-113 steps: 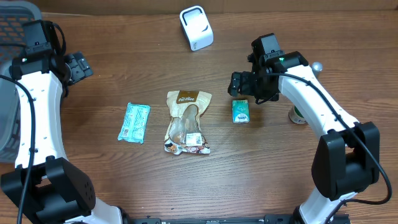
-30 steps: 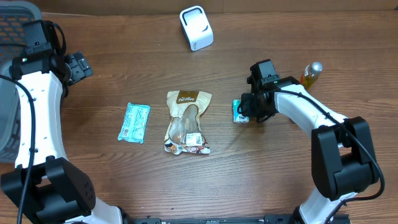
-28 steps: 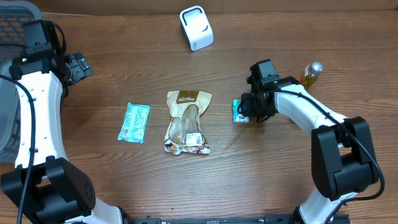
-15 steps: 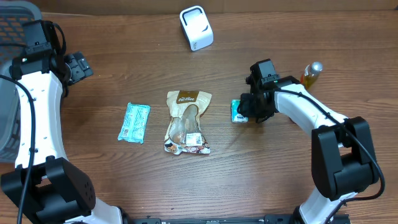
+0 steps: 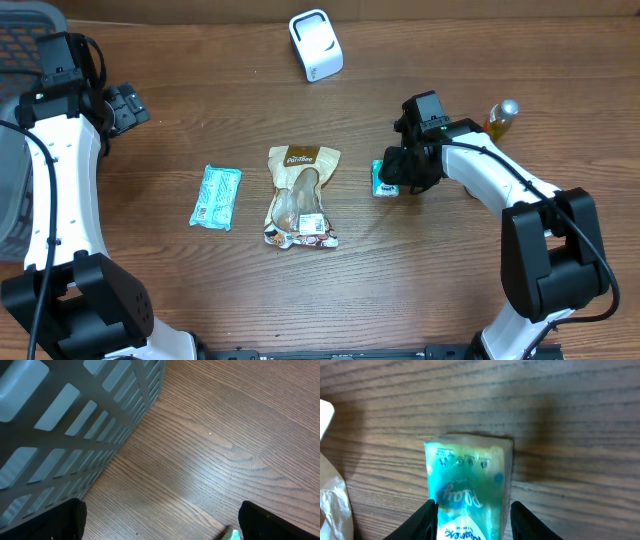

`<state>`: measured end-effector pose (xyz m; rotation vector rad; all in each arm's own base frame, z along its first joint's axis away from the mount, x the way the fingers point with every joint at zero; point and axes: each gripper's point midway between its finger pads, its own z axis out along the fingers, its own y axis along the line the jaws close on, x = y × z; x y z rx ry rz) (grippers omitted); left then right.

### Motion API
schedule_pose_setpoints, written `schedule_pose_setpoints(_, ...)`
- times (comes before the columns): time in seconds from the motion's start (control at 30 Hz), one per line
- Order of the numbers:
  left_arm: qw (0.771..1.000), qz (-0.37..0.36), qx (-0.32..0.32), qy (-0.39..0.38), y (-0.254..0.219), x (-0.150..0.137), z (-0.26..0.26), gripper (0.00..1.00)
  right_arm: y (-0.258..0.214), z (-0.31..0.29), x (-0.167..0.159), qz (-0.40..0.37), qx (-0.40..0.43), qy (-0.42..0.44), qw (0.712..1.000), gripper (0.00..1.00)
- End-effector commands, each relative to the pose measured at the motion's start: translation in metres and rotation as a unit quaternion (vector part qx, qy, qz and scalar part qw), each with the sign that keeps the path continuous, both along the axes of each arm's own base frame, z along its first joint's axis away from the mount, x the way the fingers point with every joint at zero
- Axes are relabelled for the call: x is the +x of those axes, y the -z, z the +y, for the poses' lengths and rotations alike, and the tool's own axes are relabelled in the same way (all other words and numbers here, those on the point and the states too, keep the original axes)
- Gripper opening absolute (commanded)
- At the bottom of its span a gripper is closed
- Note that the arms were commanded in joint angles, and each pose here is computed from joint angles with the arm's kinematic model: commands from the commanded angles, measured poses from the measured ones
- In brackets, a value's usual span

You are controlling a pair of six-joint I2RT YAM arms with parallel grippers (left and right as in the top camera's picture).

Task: Scan the item barcode
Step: 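Lift the teal box and pull it right, away from the table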

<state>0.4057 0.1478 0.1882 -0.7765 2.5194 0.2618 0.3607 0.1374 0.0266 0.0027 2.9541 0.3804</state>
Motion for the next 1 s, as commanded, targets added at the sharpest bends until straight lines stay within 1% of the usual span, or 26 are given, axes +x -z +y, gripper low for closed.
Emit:
schedule_pose_setpoints(0.0, 1.0, -0.011, 0.011, 0.003, -0.0109, 0.0024, 0.0018, 0.99, 0.0011, -0.0003, -0.0009, -0.007, 0.004, -0.001, 1.0, 0.42)
schedule_pose_setpoints(0.2, 1.0, -0.011, 0.011, 0.003, -0.0109, 0.0024, 0.0018, 1.0, 0.002, -0.0007, 0.0013, -0.013, 0.004, 0.0, 1.0, 0.32)
schedule_pose_setpoints(0.63, 1.0, -0.011, 0.012, 0.003, -0.0109, 0.0024, 0.0018, 1.0, 0.0033, -0.0047, 0.0018, -0.014, -0.007, 0.007, 1.0, 0.3)
schedule_pose_setpoints(0.73, 1.0, -0.011, 0.011, 0.003, -0.0109, 0.0024, 0.0018, 1.0, 0.0035, -0.0056, 0.0019, -0.014, -0.009, 0.009, 1.0, 0.28)
schedule_pose_setpoints(0.8, 1.0, -0.011, 0.012, 0.003, -0.0109, 0.0024, 0.0018, 1.0, 0.0037, -0.0058, 0.0014, -0.013, -0.01, 0.009, 1.0, 0.24)
schedule_pose_setpoints(0.97, 1.0, -0.011, 0.012, 0.003, -0.0109, 0.0024, 0.0018, 1.0, 0.0043, -0.006, 0.0006, -0.012, -0.01, 0.009, 1.0, 0.23)
